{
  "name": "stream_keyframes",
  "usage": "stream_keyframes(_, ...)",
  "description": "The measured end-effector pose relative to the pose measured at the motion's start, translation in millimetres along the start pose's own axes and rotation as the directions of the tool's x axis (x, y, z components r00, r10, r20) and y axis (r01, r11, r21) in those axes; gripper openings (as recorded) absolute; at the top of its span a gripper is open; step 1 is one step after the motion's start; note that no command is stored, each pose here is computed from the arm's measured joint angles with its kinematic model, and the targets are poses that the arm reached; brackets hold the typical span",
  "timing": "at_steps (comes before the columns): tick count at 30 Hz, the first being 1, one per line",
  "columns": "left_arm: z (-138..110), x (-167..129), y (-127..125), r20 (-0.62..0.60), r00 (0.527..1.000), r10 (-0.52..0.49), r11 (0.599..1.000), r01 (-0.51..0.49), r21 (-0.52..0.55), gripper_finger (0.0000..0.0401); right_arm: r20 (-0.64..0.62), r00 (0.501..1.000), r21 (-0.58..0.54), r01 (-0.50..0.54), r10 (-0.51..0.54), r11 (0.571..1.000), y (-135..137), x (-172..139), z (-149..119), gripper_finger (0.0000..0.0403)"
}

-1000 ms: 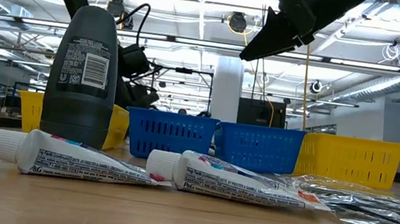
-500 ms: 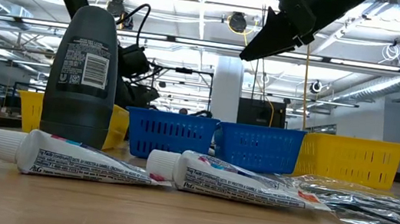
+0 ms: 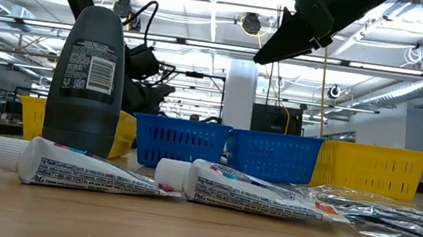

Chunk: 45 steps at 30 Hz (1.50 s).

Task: Pick & Place Travel size toiletries
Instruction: Put the hairbrush into the left yellow bin

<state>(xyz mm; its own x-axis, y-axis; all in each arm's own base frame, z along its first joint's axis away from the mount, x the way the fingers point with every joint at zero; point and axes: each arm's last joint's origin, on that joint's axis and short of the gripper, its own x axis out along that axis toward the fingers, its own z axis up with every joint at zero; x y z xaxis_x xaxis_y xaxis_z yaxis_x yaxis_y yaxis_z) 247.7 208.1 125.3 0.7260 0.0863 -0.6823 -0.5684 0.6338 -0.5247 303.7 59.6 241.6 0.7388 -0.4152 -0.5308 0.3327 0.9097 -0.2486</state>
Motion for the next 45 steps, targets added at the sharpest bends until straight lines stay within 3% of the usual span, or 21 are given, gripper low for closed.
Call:
stream_keyframes(8,-3,0,2,-0.020,0.999,0.029,1.000,-0.029,0.001,0.0001,0.000,1.000,0.000,0.000,0.000,1.000,0,0,0,0.0167)
stream_keyframes(17,9,-18,-1,0.057,0.998,0.030,0.999,-0.033,0.038,0.0019,-0.002,1.000,-0.001,0.000,0.000,1.000,0,0,0,0.0167)
stream_keyframes(23,8,-24,2,0.041,0.997,0.064,0.998,-0.064,-0.012,0.0064,-0.002,1.000,-0.001,0.000,0.000,1.000,0,0,0,0.0167)
stream_keyframes(28,1,-23,4,-0.006,0.987,0.159,0.987,-0.159,-0.018,0.0124,-0.002,1.000,-0.001,0.000,0.000,1.000,0,0,0,0.0167)
stream_keyframes(34,1,-23,3,-0.014,0.987,0.159,0.986,-0.160,-0.053,0.0180,-0.001,1.000,0.000,0.000,0.000,1.000,0,0,0,0.0167)
stream_keyframes(38,-1,-22,1,-0.020,0.988,0.156,0.986,-0.157,-0.053,0.0196,-0.001,1.000,0.000,0.000,0.000,1.000,0,0,0,0.0167)
stream_keyframes(45,-2,-20,-2,-0.024,0.987,0.161,0.985,-0.162,-0.051,0.0189,-0.001,1.000,0.013,0.000,0.000,1.000,0,0,0,0.0167)
